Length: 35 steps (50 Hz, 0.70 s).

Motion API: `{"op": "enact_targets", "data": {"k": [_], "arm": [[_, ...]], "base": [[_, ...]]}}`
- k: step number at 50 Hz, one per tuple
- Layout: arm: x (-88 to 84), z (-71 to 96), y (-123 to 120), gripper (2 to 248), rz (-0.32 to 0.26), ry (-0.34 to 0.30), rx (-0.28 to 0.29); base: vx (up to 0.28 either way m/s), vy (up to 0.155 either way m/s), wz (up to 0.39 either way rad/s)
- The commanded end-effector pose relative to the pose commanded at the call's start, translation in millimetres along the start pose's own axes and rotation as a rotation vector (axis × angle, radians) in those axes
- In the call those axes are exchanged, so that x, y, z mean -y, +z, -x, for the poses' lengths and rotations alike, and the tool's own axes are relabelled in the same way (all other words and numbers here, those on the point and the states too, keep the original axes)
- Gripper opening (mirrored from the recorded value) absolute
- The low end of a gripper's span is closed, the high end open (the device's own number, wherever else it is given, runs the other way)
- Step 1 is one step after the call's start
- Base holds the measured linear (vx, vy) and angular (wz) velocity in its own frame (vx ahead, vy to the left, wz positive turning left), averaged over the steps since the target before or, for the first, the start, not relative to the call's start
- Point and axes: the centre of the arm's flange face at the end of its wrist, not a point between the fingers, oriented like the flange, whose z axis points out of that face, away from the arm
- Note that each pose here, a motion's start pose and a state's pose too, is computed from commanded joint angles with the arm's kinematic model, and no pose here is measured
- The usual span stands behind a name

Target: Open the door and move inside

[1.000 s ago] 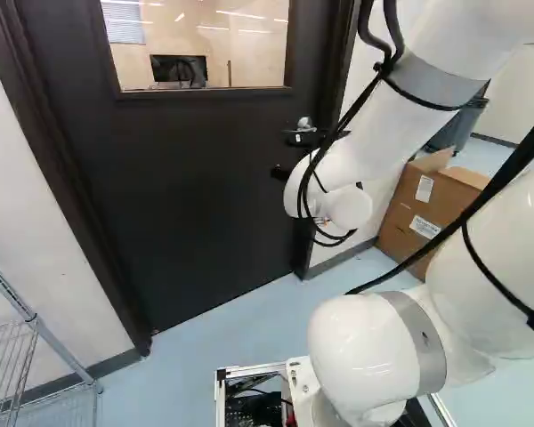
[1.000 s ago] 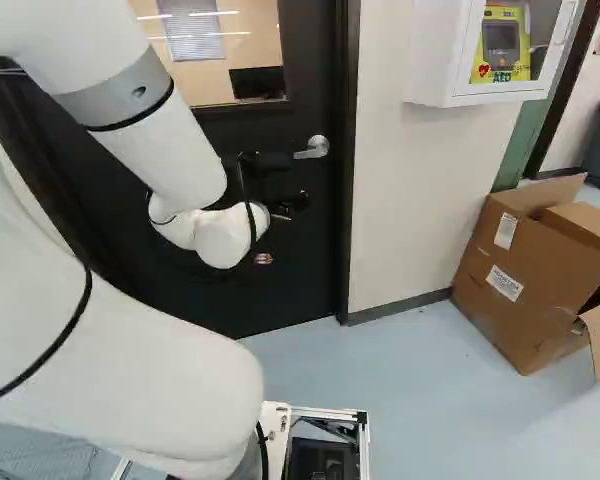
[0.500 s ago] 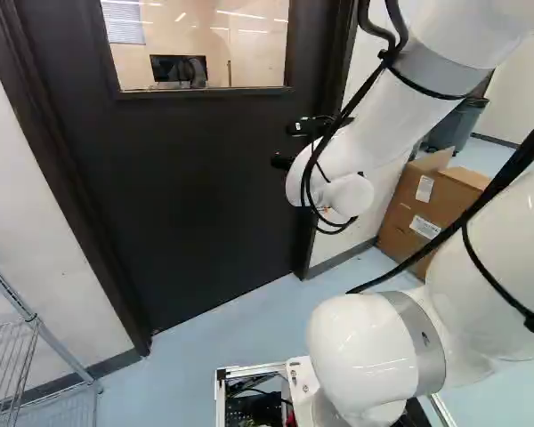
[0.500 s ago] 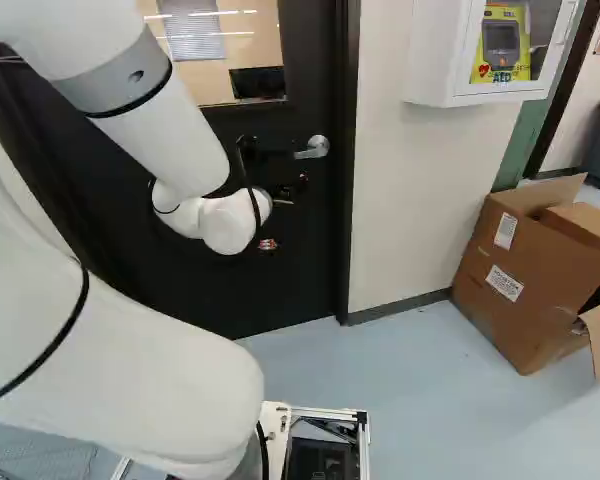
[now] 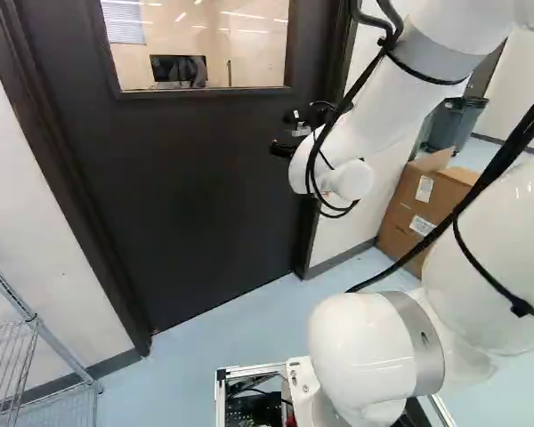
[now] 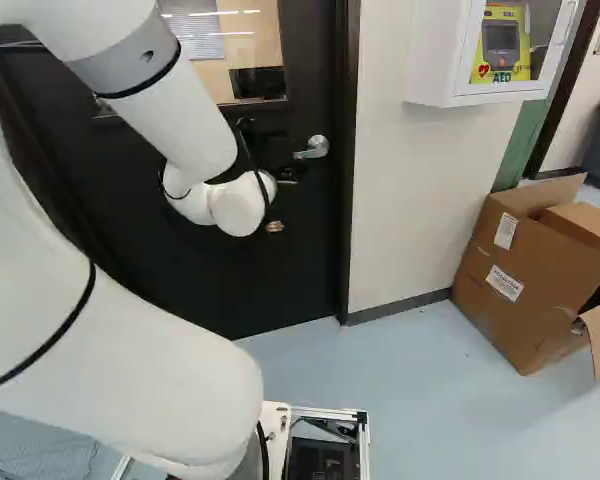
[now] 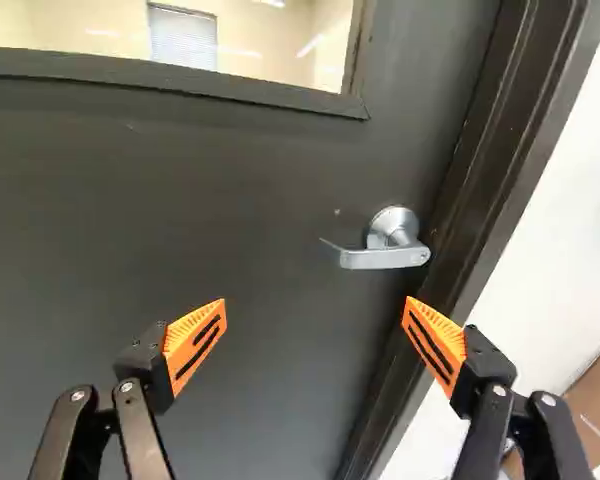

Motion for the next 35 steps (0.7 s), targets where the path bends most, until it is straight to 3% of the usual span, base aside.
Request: {"op": "enact_targets", "data": {"k": [15,35], "arm": [[-11.4,-17.0,23,247,-0.032,-0.055,-0.027],[-26.7,-36.6,59,247,-0.028,-0.075,-0.057]], "base": [[0.000,0.000,0.000],[0.000,0.000,0.000]]}}
